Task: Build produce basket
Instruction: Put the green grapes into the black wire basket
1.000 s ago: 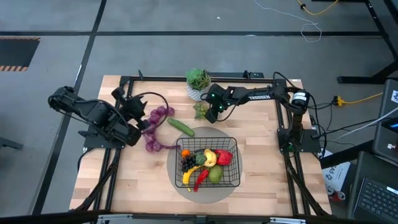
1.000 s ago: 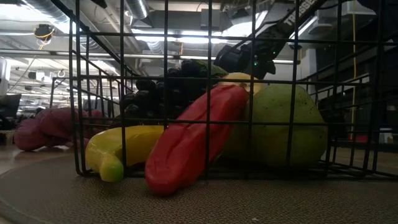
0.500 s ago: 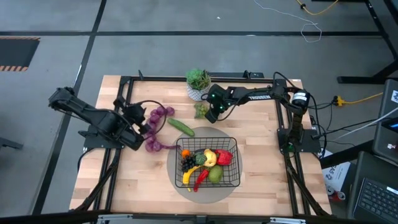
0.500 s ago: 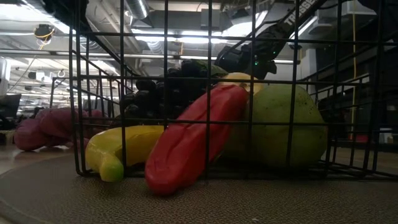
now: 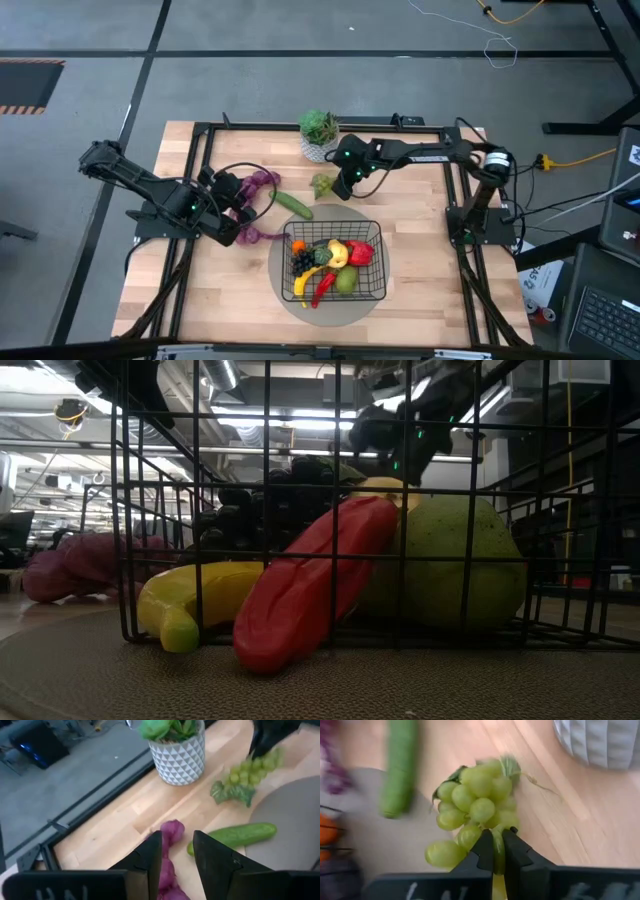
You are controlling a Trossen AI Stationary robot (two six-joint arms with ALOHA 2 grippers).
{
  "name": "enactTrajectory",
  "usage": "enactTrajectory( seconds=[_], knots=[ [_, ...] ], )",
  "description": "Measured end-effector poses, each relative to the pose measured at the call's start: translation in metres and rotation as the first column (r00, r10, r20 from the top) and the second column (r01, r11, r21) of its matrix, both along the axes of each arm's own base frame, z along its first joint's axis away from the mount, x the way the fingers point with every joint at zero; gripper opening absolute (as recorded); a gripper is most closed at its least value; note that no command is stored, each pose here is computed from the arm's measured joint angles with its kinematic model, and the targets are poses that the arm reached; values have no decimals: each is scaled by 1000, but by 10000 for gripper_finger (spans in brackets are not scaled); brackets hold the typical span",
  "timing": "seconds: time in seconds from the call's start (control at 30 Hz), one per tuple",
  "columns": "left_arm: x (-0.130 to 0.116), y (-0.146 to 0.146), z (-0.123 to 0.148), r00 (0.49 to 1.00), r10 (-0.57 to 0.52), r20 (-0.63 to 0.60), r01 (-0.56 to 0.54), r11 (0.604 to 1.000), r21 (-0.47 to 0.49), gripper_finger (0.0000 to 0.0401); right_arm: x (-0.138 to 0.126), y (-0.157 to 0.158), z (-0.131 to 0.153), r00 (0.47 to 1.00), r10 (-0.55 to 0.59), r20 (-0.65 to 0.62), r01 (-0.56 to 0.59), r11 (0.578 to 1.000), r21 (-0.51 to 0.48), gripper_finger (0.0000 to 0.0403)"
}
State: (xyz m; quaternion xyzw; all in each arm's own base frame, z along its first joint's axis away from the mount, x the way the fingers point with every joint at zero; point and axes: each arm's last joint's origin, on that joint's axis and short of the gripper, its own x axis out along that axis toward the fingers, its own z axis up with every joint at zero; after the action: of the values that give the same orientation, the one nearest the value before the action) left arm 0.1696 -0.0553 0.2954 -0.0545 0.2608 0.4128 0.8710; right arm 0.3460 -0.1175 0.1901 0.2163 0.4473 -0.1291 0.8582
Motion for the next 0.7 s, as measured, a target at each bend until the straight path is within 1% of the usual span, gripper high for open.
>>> enactTrajectory(
  seconds=[0.17, 0.33, 0.43, 0.53, 0.6, 0.7],
  knots=[
    [0, -1, -1, 1000, -16, -19, 15, 998, -60, 105, -9, 22, 45, 991, 67, 116, -61, 997, -56, 4],
    [0, -2, -2, 999, -26, -26, 23, 996, -83, 105, -22, 48, 89, 955, 147, 258, -120, 986, -117, 3],
    [1, -2, -2, 999, -26, -22, 24, 996, -87, 105, -29, 67, 114, 909, 225, 352, -172, 969, -176, 3],
    [1, -2, -2, 1000, -26, -16, 24, 996, -89, 105, -33, 90, 132, 846, 313, 431, -230, 945, -234, 3],
    [1, -2, -2, 1000, -25, -13, 24, 996, -88, 105, -35, 106, 142, 793, 380, 475, -274, 920, -278, 3],
    [2, -3, -1, 1000, -25, 1, 25, 995, -94, 105, -35, 131, 153, 700, 475, 533, -328, 877, -352, 3]
  ],
)
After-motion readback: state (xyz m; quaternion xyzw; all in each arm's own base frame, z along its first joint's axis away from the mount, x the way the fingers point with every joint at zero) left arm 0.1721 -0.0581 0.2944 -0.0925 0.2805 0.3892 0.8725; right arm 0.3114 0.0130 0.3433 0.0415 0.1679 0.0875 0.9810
